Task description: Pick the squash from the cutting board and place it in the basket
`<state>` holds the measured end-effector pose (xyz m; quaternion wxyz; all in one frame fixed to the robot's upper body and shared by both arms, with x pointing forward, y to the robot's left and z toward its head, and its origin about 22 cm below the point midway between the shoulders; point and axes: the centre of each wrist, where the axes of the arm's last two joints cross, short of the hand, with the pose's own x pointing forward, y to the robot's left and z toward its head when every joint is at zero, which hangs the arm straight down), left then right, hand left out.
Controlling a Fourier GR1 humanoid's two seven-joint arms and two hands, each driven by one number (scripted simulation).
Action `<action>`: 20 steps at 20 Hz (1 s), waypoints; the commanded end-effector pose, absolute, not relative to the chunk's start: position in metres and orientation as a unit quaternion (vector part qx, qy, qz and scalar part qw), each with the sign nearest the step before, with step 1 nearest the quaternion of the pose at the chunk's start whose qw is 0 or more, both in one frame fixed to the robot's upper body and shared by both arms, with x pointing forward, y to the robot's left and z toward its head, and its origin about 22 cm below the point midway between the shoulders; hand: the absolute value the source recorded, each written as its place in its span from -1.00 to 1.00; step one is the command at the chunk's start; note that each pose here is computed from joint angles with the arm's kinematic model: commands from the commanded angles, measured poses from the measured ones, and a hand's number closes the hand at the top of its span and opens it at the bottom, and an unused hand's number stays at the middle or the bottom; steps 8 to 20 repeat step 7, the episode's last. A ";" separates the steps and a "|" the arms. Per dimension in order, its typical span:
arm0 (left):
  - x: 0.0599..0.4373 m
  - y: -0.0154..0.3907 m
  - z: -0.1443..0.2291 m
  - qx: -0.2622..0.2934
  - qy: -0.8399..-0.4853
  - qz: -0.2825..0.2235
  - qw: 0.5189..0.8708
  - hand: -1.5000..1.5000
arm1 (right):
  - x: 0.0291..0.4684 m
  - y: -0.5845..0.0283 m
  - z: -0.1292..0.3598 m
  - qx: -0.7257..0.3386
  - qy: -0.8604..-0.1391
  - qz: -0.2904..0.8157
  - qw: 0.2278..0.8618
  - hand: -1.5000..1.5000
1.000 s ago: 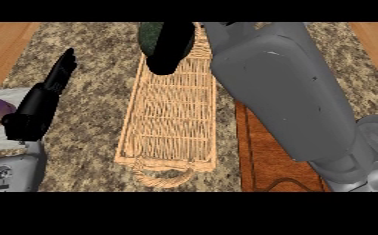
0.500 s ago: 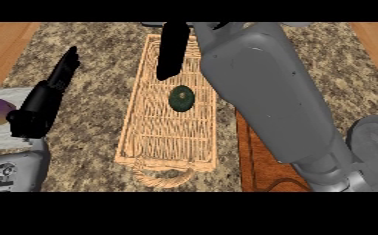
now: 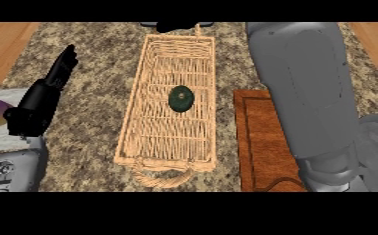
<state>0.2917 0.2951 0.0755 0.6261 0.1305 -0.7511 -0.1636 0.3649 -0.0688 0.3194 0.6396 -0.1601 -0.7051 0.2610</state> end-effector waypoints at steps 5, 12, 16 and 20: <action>0.292 0.293 0.072 0.131 -0.750 -0.168 0.626 0.00 | 0.377 -0.151 0.314 -0.181 -0.725 0.081 0.660 -1.00; 0.281 0.288 0.064 0.131 -0.749 -0.159 0.629 0.00 | 0.378 -0.190 0.317 -0.188 -0.723 0.061 0.662 -1.00; 0.281 0.288 0.064 0.131 -0.749 -0.159 0.629 0.00 | 0.378 -0.190 0.317 -0.188 -0.723 0.061 0.662 -1.00; 0.281 0.288 0.064 0.131 -0.749 -0.159 0.629 0.00 | 0.378 -0.190 0.317 -0.188 -0.723 0.061 0.662 -1.00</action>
